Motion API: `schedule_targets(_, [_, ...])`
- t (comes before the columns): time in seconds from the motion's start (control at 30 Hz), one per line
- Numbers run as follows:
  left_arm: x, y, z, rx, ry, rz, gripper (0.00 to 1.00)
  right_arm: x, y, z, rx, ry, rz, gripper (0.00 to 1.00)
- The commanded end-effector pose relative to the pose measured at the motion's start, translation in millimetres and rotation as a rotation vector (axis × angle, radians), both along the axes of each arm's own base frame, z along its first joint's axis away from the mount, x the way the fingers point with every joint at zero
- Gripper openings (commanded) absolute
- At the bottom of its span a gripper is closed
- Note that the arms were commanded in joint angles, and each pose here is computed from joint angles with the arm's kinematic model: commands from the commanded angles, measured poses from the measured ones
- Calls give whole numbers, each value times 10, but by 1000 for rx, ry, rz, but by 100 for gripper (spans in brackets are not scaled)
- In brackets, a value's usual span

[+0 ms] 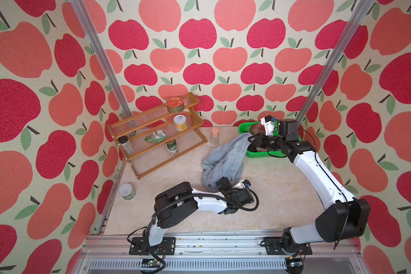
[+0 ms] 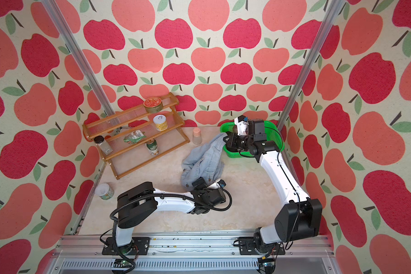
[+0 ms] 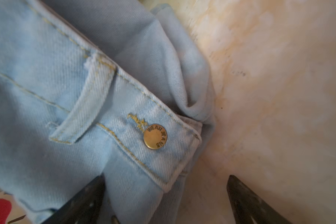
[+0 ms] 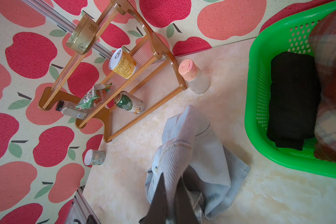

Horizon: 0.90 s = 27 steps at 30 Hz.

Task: Roll up the skirts
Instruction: Flatten out the skirt at the center of the board.

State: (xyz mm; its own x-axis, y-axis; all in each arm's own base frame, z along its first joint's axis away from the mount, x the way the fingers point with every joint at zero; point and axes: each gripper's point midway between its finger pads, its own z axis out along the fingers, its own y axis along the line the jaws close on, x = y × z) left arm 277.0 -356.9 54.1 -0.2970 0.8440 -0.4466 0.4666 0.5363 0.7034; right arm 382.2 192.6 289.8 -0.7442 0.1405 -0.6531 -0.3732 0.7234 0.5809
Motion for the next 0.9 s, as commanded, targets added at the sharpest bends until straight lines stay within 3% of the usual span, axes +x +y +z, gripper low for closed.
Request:
schedule_targets(0.0, [116, 331, 55, 144, -71, 105, 77, -2, -55, 160, 43, -46, -8, 0])
schedule_targets(0.07, [146, 409, 132, 137, -89, 135, 42, 7, -85, 153, 53, -42, -13, 0])
schedule_targets(0.1, [158, 439, 184, 125, -98, 145, 32, 10, -95, 137, 57, -37, -14, 0])
schedule_targets(0.27, [105, 435, 595, -7, -149, 118, 2, 25, -162, 129, 69, -34, -24, 0])
schedule_targets(0.53, [26, 554, 1353, -401, -86, 67, 0, 9, -337, 286, 101, -48, -48, 0])
schedule_targets(0.73, [-315, 390, 2009, -753, 40, -227, 0, -79, -483, 592, 126, -95, -65, 0])
schedule_targets(0.87, [-428, 385, 2463, -811, 42, -310, 0, -166, -428, 965, 171, -139, -18, 0])
